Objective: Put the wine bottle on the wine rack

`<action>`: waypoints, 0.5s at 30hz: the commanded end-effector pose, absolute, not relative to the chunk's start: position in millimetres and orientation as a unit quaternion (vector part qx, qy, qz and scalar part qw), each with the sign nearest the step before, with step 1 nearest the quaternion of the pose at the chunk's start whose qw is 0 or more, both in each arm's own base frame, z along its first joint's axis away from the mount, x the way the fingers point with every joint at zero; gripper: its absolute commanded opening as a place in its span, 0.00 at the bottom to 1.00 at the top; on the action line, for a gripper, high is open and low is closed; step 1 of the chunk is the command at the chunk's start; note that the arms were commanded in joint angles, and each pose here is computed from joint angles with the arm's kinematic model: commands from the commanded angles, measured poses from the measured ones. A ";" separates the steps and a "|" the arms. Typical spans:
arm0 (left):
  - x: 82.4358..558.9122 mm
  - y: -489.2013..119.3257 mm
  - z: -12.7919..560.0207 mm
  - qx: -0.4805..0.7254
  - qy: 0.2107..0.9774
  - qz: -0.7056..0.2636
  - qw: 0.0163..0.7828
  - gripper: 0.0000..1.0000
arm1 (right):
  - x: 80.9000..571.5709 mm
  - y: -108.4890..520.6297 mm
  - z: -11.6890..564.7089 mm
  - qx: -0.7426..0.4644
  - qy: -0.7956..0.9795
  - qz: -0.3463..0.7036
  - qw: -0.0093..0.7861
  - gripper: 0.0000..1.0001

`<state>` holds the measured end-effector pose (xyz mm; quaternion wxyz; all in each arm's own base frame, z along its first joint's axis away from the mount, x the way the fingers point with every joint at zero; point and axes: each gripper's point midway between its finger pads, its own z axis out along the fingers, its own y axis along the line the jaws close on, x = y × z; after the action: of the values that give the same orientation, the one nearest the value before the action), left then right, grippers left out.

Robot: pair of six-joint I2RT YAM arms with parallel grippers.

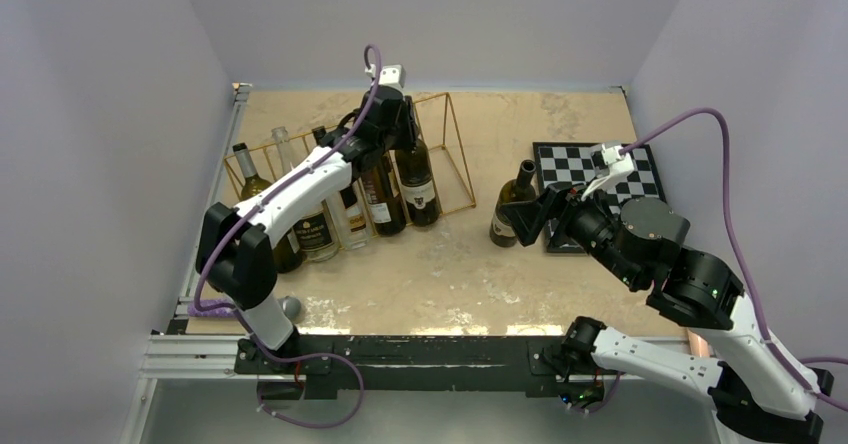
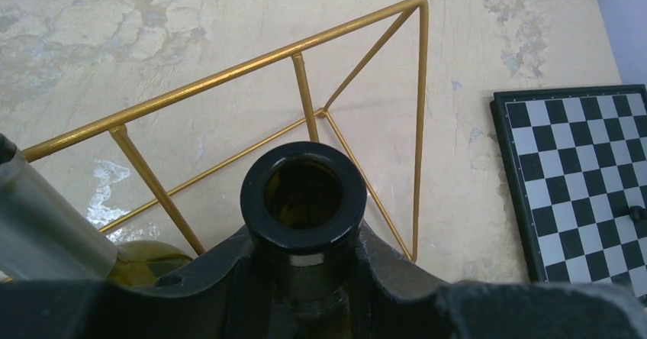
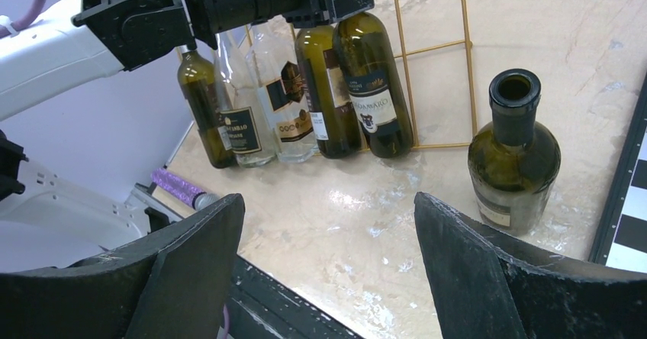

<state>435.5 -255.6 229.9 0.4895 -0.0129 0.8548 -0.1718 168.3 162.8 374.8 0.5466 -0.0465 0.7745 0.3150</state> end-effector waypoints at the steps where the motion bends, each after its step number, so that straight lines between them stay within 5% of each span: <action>1: 452.1 -263.7 260.6 -0.035 0.824 -0.206 0.527 0.00 | 171.4 163.7 377.1 -0.035 0.772 0.317 0.549 0.86; 6: 453.3 -265.3 247.3 -0.031 0.836 -0.197 0.512 0.02 | 172.2 163.1 375.9 -0.035 0.773 0.314 0.550 0.86; 10: 452.9 -257.4 239.9 -0.038 0.842 -0.175 0.508 0.44 | 174.3 162.5 373.3 -0.032 0.775 0.308 0.551 0.91; 15: 454.4 -244.0 234.2 -0.049 0.844 -0.141 0.515 0.63 | 176.1 164.7 369.4 -0.034 0.778 0.304 0.548 0.93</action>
<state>445.2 -253.7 219.6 0.4902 -0.0290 0.8565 -0.1589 169.3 163.2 370.9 0.5450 -0.0465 0.7772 0.3111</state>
